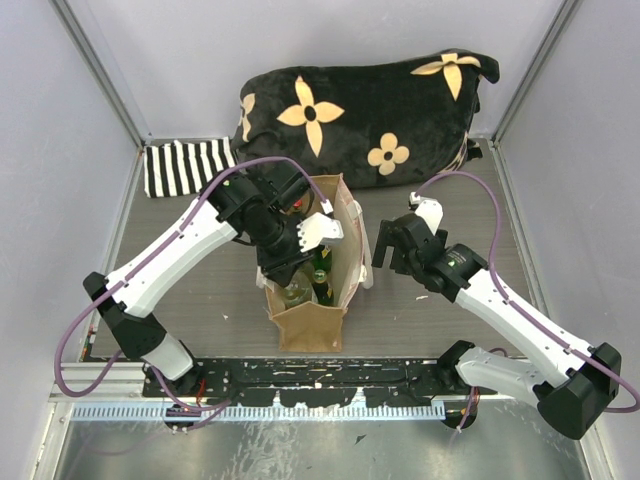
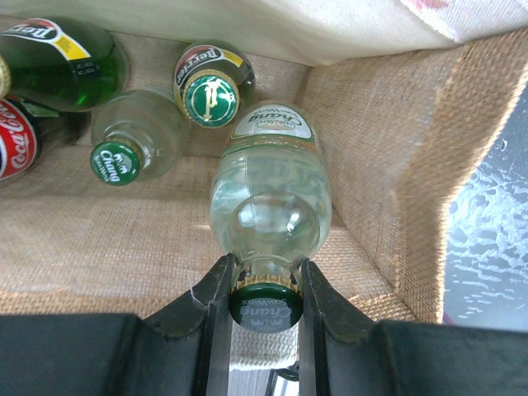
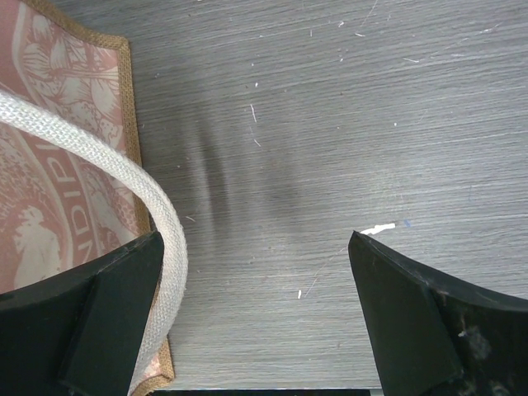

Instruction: Place the beverage into the canvas bag

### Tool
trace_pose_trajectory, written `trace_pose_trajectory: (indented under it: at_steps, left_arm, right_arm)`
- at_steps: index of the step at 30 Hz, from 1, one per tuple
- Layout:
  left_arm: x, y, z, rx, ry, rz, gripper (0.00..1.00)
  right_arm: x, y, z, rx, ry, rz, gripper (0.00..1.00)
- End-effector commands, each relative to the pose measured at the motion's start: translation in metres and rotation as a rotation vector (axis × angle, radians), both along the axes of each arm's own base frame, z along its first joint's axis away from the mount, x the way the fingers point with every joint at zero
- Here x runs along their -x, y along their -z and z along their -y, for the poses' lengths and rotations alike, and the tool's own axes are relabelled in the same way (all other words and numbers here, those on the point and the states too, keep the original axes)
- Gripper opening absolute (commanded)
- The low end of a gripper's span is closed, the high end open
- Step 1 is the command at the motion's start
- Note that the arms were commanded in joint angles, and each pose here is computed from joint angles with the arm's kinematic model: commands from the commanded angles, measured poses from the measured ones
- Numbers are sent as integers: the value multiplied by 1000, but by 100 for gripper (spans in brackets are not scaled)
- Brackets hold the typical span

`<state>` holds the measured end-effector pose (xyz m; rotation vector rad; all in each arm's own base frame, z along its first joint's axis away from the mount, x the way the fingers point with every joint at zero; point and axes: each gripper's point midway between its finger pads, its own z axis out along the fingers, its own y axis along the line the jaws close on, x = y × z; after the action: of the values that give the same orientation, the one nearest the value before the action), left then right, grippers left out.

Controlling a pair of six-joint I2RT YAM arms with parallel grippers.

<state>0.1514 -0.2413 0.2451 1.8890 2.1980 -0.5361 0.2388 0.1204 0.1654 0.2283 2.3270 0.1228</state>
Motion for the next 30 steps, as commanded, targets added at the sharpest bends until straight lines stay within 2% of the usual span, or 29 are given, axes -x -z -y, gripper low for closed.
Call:
trace_pose_trajectory:
  at_steps: [1,12,30]
  left_arm:
    - [40,7,-41,-149,229,-123,0]
    - [41,35,-32,-213,224,-118,0]
    - [41,87,-11,-245,165,-99,0]
  right_arm:
    - [-2,-9,0,-43,23,39,100]
    - [3,-7,5,-48,36,39,100]
    - [11,-7,11,-50,42,33,100]
